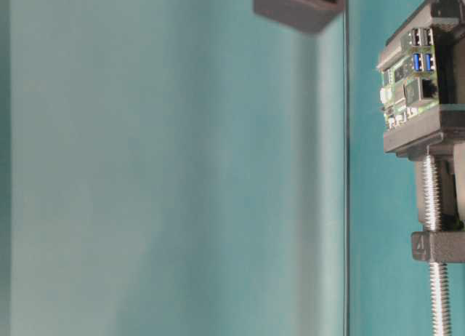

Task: Insert the USB into the fixed PCB.
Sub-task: 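Swing the right gripper around to face the board's USB ports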

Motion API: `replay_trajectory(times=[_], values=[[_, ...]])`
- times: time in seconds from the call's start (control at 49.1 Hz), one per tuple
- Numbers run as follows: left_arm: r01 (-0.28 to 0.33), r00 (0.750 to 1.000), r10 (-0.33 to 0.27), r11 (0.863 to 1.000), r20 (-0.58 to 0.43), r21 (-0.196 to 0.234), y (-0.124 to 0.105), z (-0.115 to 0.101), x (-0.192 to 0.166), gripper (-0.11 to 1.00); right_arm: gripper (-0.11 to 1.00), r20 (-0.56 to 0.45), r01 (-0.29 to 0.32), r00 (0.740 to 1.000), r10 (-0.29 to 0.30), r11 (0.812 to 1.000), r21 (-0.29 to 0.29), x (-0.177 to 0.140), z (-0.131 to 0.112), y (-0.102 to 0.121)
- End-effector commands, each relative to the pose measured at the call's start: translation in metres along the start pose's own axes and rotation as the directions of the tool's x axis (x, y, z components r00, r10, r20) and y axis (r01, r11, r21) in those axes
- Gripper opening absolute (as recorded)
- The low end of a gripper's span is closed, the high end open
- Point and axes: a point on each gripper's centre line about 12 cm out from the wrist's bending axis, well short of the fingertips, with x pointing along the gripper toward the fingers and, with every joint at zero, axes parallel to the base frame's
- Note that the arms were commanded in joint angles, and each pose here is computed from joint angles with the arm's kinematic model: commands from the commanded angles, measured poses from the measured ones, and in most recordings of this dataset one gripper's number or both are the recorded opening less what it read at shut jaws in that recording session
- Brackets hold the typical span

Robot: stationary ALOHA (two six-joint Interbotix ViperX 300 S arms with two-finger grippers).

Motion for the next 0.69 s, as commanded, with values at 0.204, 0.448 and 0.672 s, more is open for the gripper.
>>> replay_trajectory(times=[0.204, 0.448, 0.672], values=[[0.003, 1.0, -0.003, 1.0, 0.017, -0.002, -0.002, 0.009, 0.002, 0.96, 0.21, 0.052, 0.306, 0.948, -0.313, 0.945, 0.112, -0.016, 0.018, -0.005], [0.003, 1.0, -0.003, 1.0, 0.015, -0.002, -0.002, 0.008, 0.002, 0.96, 0.21, 0.069, 0.524, 0.835, -0.545, 0.828, 0.198, -0.026, 0.014, -0.004], [0.003, 1.0, -0.003, 1.0, 0.017, -0.002, -0.002, 0.009, 0.002, 0.96, 0.21, 0.073, 0.608, 0.764, -0.641, 0.752, 0.255, -0.024, 0.015, 0.003]])
